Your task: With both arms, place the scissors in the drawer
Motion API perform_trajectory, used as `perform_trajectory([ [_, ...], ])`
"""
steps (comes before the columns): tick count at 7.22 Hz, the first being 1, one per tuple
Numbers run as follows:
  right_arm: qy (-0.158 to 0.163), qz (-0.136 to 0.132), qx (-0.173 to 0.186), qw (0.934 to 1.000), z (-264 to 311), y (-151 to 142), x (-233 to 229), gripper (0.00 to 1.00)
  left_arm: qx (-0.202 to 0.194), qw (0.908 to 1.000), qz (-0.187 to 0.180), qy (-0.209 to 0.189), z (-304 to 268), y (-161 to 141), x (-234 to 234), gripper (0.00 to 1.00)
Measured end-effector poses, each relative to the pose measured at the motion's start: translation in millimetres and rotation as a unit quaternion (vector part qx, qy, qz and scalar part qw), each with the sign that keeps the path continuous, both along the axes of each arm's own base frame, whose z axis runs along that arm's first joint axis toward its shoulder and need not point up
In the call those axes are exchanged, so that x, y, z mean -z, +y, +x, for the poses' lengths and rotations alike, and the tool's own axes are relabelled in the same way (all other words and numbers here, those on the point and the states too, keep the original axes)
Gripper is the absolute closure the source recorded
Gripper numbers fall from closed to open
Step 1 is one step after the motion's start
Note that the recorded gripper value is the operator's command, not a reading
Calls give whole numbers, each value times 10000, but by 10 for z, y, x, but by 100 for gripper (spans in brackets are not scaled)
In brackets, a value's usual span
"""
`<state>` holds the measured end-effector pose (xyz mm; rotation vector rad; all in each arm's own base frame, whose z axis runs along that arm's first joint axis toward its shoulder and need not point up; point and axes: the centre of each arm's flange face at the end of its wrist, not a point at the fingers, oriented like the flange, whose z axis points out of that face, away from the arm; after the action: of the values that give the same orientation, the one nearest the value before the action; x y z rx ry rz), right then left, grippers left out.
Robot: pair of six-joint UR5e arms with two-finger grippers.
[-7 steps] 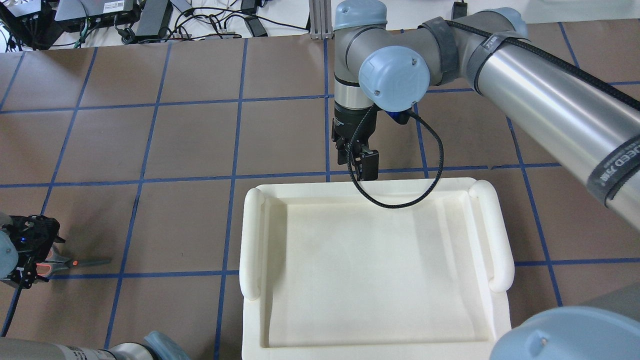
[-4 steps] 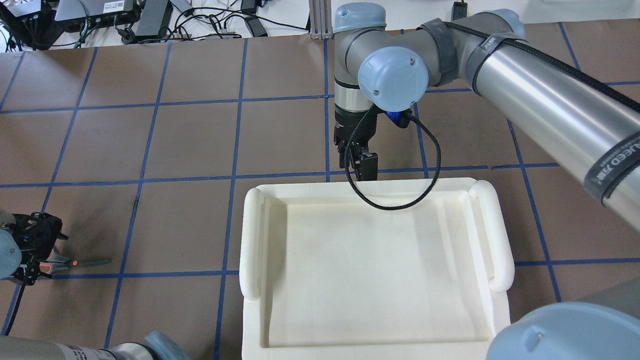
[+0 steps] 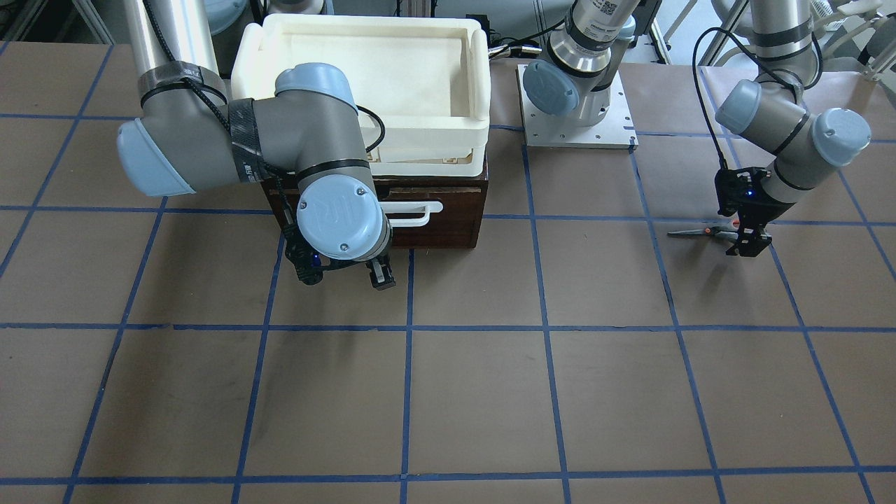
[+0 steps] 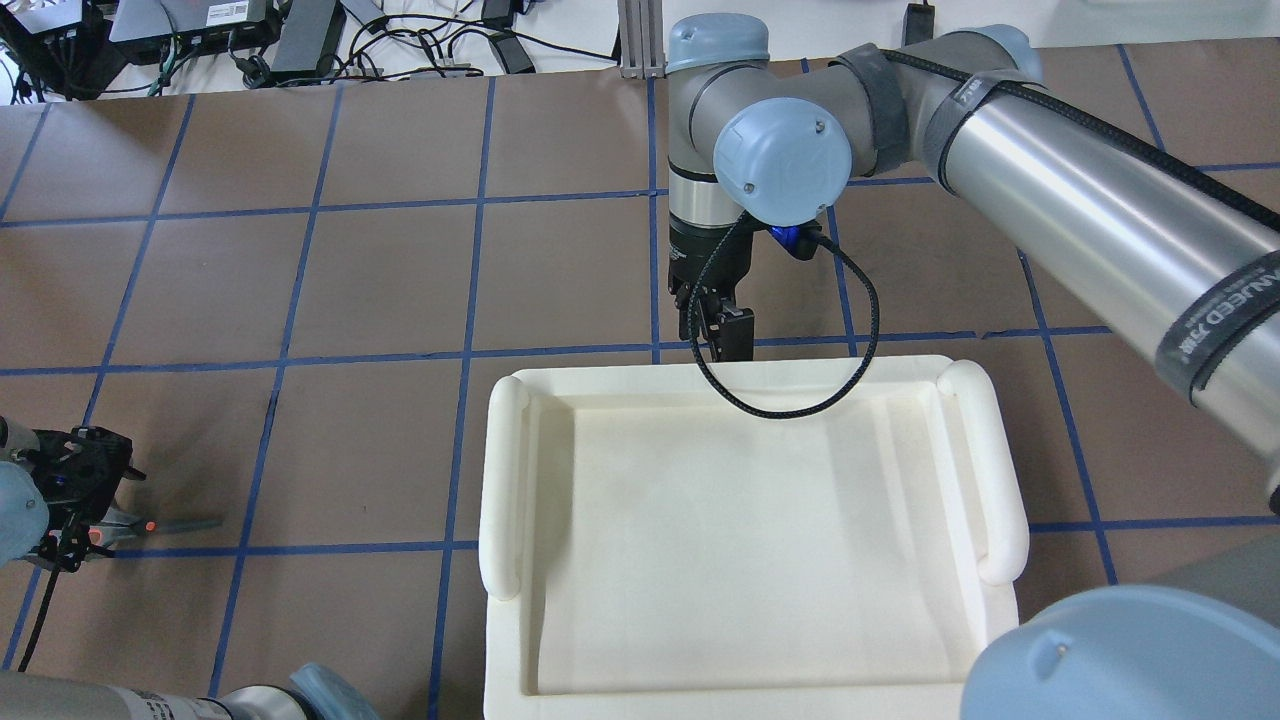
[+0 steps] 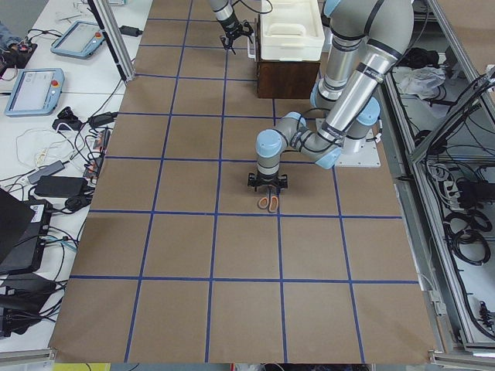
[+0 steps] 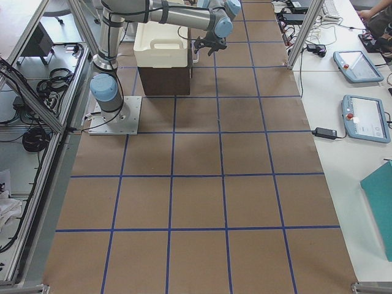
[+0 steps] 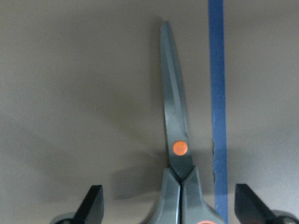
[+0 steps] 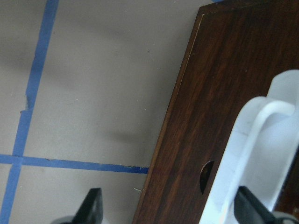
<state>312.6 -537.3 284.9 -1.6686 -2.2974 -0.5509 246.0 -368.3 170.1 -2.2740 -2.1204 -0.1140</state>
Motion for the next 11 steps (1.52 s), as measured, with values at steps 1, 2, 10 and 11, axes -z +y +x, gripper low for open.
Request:
perform_trajectory([
  [1,0,9,-2,10000,1,-3,12,0,-14,10000,9,20,2,14,15,3],
  [2,1,26,-3,10000,2,-7,32,0,-20,10000,13,29,6,21,22,3],
  [10,-6,-64,-86,9999,3,-64,71,0,63,9999,-60,124,35,16,41,26],
  [11,-21,-126,-90,9999,7,-81,63,0,55,9999,-51,132,39,25,48,29],
])
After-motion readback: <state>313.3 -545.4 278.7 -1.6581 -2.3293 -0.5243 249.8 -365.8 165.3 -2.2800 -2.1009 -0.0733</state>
